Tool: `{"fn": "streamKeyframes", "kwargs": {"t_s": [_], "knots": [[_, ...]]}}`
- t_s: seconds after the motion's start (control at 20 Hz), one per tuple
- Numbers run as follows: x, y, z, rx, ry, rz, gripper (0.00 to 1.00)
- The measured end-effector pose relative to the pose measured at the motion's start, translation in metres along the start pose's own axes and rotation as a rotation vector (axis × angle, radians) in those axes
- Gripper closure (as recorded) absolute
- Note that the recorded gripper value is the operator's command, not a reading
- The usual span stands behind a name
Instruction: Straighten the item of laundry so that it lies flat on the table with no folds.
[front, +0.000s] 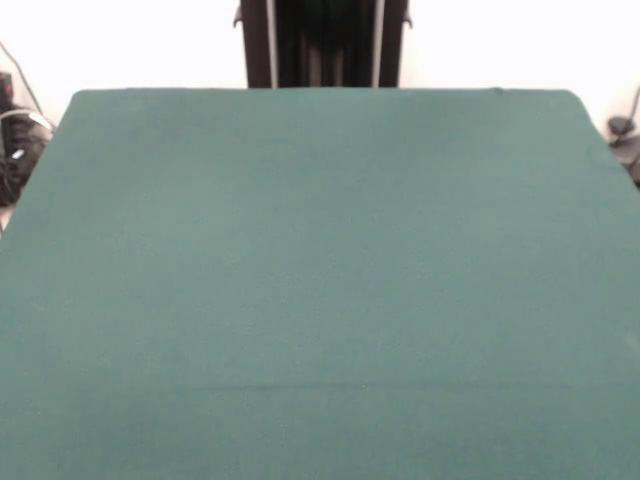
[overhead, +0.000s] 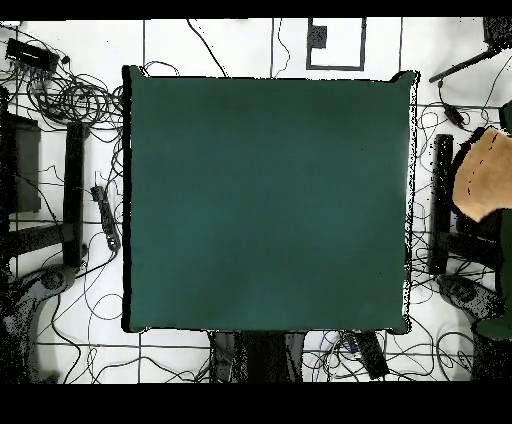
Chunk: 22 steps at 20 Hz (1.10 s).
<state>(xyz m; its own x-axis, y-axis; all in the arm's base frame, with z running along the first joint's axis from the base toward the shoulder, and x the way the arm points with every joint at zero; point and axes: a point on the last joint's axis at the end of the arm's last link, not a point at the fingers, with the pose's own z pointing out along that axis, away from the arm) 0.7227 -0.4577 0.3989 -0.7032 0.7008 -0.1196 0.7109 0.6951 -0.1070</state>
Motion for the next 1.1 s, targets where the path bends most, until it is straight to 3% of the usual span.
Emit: {"fn": "streamKeyframes", "kwargs": {"t_s": [0.2,0.6,1.1], "knots": [[0.000,-0.008,-0.006,0.001,-0.004,-0.006,1.00],[0.012,-0.002,-0.018,-0.014,-0.027,-0.023,1.00],[0.012,0.007,-0.011,-0.044,-0.088,-0.033,1.00]]}}
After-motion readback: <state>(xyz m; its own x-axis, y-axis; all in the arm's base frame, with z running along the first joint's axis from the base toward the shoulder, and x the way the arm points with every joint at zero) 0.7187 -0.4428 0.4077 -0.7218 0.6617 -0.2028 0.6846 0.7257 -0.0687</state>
